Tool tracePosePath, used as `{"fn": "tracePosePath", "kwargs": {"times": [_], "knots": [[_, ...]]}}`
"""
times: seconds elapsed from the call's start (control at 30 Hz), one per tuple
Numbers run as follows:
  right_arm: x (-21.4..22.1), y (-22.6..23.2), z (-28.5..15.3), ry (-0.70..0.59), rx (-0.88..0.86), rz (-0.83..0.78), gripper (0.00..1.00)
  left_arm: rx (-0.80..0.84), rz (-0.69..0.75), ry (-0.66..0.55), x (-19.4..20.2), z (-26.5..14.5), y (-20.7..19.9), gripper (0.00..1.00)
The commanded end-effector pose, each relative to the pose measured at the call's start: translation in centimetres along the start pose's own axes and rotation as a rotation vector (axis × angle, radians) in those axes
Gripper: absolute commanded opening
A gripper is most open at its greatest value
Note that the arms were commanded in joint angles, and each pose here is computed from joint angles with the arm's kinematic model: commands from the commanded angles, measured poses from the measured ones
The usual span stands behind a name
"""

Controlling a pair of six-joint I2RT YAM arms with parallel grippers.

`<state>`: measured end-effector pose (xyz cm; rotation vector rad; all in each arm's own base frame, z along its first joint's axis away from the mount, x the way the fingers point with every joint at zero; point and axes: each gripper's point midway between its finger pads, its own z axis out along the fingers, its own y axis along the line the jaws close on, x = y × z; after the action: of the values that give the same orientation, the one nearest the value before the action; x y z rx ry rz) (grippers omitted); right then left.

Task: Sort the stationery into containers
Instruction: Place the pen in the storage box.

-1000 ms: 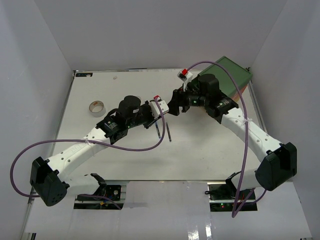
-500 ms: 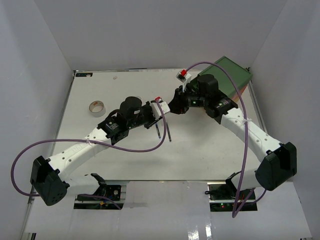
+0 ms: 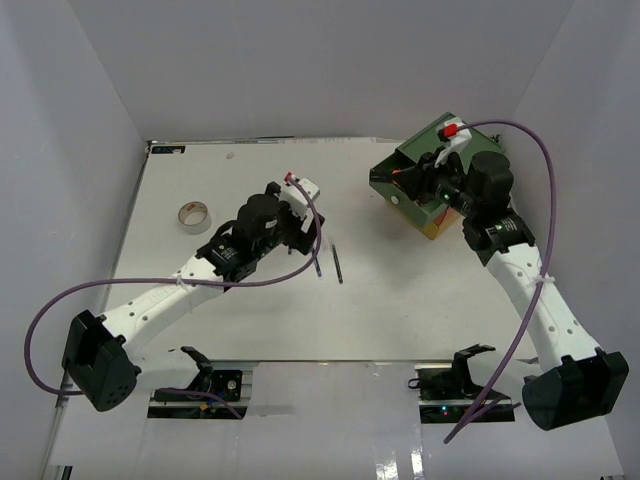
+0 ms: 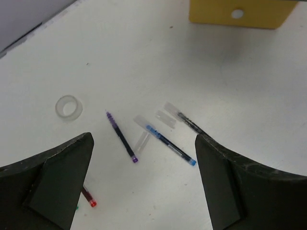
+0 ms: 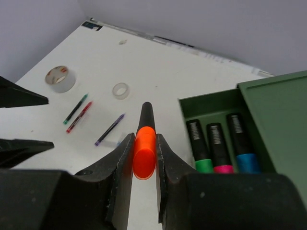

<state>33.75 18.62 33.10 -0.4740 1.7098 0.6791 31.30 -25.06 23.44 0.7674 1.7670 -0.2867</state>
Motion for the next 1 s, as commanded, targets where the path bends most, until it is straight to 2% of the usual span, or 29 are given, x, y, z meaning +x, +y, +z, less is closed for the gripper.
{"fn": "tracePosePath", "kwargs": {"times": [0.0,0.03,0.13,0.33,0.4,0.53,0.57,0.67,0.77,0.97], "knots": [[-2.8,-3.2,-0.9,-0.165,0.119,-0.072,0.08,-0.168,-0.253,0.047,0.9,0.1,4.7,0.98],[-2.2,-4.4,-1.0,-0.163,0.148,-0.065,0.08,-0.180,-0.349,0.077,1.9,0.3,5.3,0.98],[-1.9,-5.9,-1.0,-0.171,0.172,-0.063,0.08,-0.228,-0.502,0.110,3.9,0.1,8.0,0.98],[0.2,-8.1,-0.4,-0.174,0.201,-0.044,0.08,-0.241,-0.542,0.105,4.5,-0.4,9.0,0.98],[1.5,-8.4,0.1,-0.154,0.192,-0.030,0.11,-0.247,-0.538,0.109,4.8,-0.4,9.2,0.98],[2.8,-9.2,0.6,-0.136,0.204,-0.025,0.33,-0.251,-0.535,0.119,5.2,-0.4,9.2,0.98],[3.2,-9.4,0.7,-0.127,0.210,-0.026,0.44,-0.239,-0.537,0.120,5.2,-0.3,9.0,0.98],[3.2,-9.6,0.6,-0.111,0.222,-0.044,0.62,-0.226,-0.539,0.124,5.4,-0.2,8.7,0.98],[1.6,-9.6,0.2,-0.112,0.233,-0.081,0.70,-0.226,-0.539,0.137,5.7,-0.1,8.7,0.98],[-1.4,-6.4,-0.3,-0.115,0.111,-0.149,0.73,-0.235,-0.538,0.140,5.8,0.0,8.8,0.98]]}}
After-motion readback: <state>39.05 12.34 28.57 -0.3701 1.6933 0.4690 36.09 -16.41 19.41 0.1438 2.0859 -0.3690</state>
